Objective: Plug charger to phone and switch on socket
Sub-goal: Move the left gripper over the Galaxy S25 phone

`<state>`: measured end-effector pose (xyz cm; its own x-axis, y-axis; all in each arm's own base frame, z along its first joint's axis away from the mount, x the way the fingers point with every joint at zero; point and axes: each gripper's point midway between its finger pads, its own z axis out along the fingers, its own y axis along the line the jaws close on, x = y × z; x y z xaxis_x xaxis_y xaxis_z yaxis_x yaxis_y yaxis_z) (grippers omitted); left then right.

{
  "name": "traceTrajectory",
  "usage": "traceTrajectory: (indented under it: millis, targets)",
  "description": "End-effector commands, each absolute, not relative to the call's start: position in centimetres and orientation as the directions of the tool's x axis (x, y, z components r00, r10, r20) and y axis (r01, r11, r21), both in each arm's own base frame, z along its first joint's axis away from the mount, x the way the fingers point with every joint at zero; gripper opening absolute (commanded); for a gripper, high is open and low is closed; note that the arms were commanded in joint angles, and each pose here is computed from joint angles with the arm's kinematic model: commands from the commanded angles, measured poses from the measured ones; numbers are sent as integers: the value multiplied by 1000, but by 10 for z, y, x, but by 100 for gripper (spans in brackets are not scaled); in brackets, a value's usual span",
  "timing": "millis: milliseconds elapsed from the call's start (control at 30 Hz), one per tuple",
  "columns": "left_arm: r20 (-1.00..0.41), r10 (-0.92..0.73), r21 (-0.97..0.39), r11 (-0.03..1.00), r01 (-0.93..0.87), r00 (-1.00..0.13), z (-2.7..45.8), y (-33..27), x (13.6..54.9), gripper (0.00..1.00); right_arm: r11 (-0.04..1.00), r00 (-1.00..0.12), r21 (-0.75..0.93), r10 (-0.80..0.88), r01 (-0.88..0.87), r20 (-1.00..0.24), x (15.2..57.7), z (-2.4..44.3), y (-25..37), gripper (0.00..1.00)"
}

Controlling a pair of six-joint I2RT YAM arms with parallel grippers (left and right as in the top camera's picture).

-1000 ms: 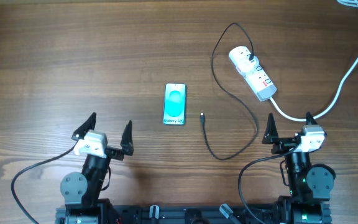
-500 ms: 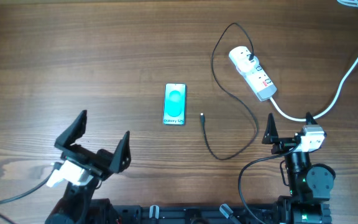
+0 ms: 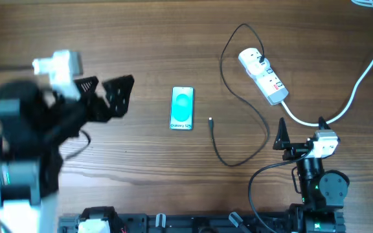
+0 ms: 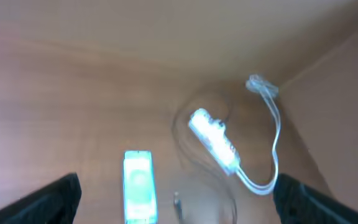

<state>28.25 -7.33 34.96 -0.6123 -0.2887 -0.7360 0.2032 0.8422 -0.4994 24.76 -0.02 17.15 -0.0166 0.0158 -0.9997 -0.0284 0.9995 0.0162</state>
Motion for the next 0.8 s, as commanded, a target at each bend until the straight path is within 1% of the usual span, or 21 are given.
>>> traceTrajectory:
  millis: [0, 67, 100, 133, 167, 233, 333, 400, 433, 567, 633, 700, 767]
  targets:
    - [-601, -277, -618, 756, 216, -750, 347, -103, 300, 100, 999, -14, 28, 28, -17, -1000, 248, 172, -2, 100]
    - [-507, -271, -728, 643, 238, -818, 349, -125, 295, 100, 999, -14, 28, 28, -17, -1000, 248, 172, -2, 100]
    - [-455, -276, -792, 561, 242, -847, 355, -136, 298, 100, 999, -14, 28, 28, -17, -1000, 248, 172, -2, 100]
    - [-446, -262, -811, 524, 262, -856, 358, -143, 301, 100, 999, -14, 28, 28, -17, -1000, 248, 172, -2, 100]
    - [-457, -244, -803, 527, 278, -855, 356, -148, 302, 100, 999, -14, 28, 28, -17, -1000, 248, 172, -2, 100]
    - [-456, -245, -778, 576, 250, -855, 348, -152, 304, 100, 999, -14, 28, 28, -17, -1000, 248, 172, -2, 100]
    - [-408, -292, -722, 683, 111, -865, 322, -161, 307, 100, 999, -14, 28, 28, -17, -1000, 248, 172, -2, 100]
    - [-386, -272, -690, 719, 81, -881, 309, -171, 306, 99, 999, -14, 28, 28, -17, -1000, 248, 172, -2, 100]
    - [-346, -239, -644, 764, 44, -907, 290, -180, 307, 99, 999, -14, 28, 28, -17, -1000, 248, 172, -2, 100]
    - [-278, -209, -431, 899, -72, -938, 251, -174, 317, 100, 999, -14, 28, 28, -17, -1000, 248, 172, -2, 100]
    - [-251, -188, -339, 936, -96, -950, 236, -173, 321, 100, 999, -14, 28, 28, -17, -1000, 248, 172, -2, 100]
    - [-213, -160, -229, 967, -110, -964, 212, -173, 327, 99, 999, -14, 28, 28, -17, -1000, 248, 172, -2, 100]
    - [-184, -145, -176, 978, -113, -972, 192, -176, 332, 100, 999, -14, 28, 28, -17, -1000, 248, 172, -2, 100]
